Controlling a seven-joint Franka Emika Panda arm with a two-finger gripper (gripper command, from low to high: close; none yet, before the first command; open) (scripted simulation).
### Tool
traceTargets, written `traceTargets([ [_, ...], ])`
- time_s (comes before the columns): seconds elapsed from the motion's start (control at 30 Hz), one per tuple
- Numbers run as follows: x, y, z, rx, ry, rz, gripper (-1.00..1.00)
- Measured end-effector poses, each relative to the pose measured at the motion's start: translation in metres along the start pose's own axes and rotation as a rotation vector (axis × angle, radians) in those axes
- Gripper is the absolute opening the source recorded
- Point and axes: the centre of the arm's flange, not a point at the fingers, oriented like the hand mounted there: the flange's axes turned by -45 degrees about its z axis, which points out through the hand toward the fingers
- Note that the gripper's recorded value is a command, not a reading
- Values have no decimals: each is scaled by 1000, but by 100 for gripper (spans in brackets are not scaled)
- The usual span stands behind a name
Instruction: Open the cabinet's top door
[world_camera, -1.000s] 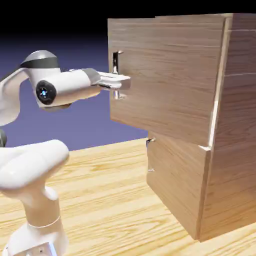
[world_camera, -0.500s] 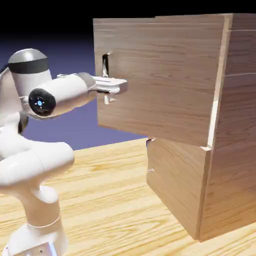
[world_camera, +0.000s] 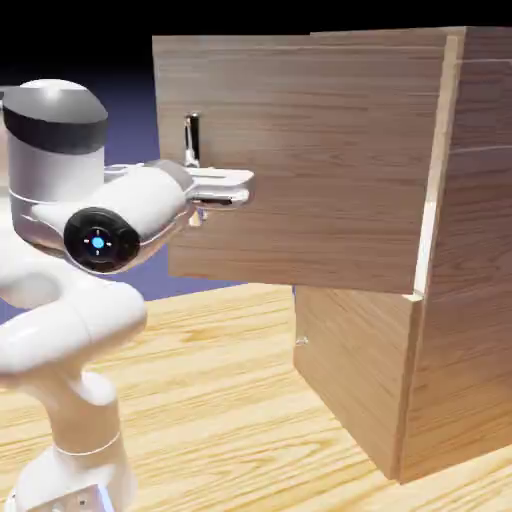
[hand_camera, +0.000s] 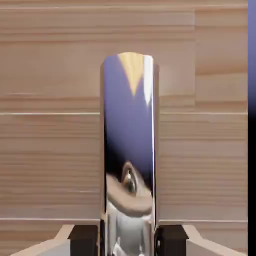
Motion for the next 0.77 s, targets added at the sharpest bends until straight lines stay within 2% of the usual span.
traceTargets([
  [0.73,0,-106,-137,-486,0,0,-100],
  [0.77,0,-108,-139,-493,0,0,100],
])
